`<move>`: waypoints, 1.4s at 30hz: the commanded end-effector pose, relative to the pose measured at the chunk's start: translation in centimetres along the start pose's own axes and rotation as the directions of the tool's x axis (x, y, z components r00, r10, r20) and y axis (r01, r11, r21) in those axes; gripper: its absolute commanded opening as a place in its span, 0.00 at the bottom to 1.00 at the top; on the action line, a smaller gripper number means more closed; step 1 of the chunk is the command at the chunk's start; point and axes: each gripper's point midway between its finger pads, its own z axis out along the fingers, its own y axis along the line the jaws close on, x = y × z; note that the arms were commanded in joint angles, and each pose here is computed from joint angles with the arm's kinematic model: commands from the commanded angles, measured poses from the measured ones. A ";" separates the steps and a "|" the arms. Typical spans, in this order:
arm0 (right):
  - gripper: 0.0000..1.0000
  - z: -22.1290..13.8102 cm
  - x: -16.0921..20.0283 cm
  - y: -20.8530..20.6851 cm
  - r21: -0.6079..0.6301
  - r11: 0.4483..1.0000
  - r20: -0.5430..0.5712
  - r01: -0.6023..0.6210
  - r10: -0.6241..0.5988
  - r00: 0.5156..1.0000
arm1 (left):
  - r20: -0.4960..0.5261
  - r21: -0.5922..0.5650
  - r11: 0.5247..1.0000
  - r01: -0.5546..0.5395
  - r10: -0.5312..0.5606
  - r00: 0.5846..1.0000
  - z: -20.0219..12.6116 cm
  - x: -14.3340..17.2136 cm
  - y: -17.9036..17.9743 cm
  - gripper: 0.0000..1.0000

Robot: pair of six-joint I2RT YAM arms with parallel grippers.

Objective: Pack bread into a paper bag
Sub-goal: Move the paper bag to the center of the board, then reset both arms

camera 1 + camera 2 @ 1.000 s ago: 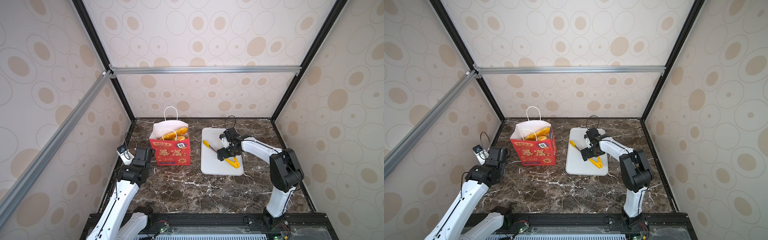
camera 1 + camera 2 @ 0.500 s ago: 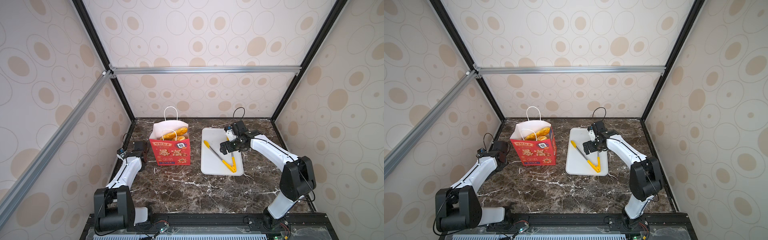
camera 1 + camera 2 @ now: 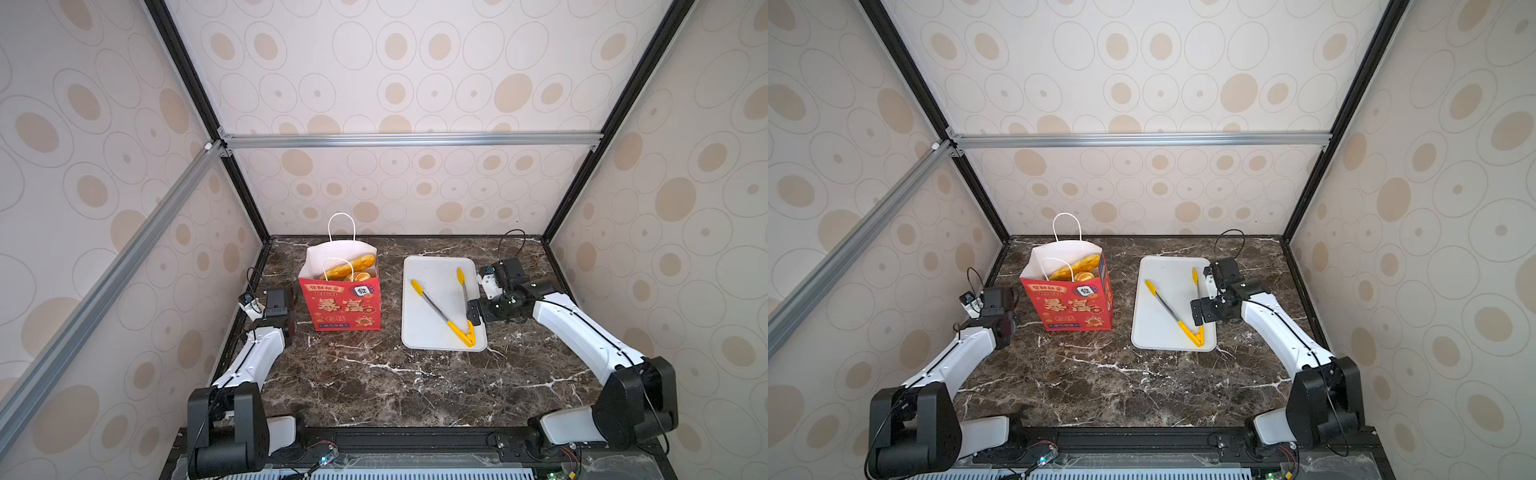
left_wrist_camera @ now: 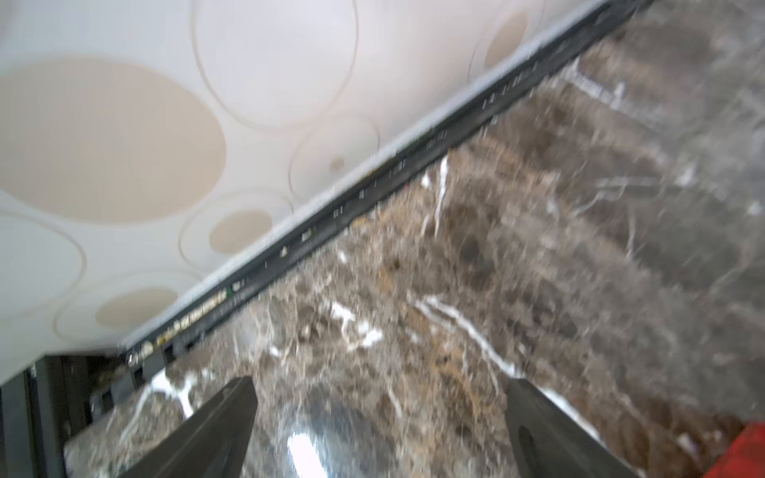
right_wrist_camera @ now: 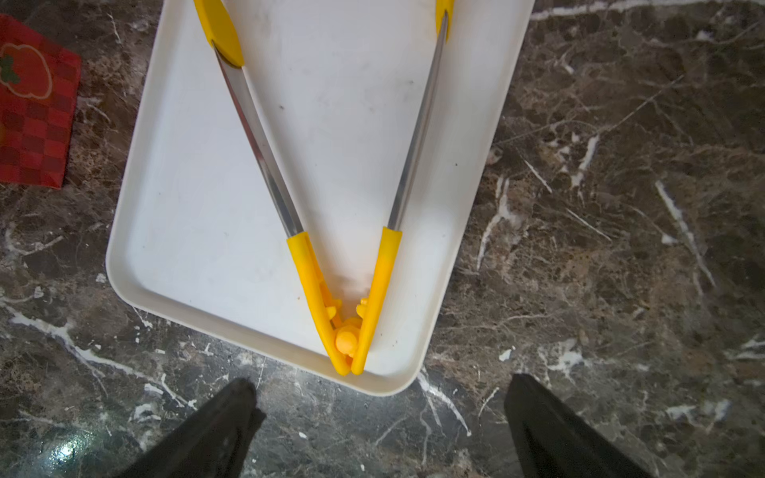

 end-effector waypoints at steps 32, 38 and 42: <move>1.00 -1.8 1.2 -18.7 0.532 0.738 0.383 -0.414 0.226 0.895 | 0.471 0.424 0.793 -0.437 0.219 0.855 -1.3 1.0 -13.7 0.96; 1.00 2.4 -0.7 -21.1 0.601 0.689 0.511 -0.405 0.059 0.858 | 0.470 0.425 0.794 -0.435 0.217 0.856 -1.4 1.0 -13.6 0.99; 1.00 3.4 -0.8 -20.8 0.586 0.693 0.572 -0.420 0.013 0.820 | 0.473 0.424 0.795 -0.434 0.214 0.855 -1.4 0.9 -13.6 0.99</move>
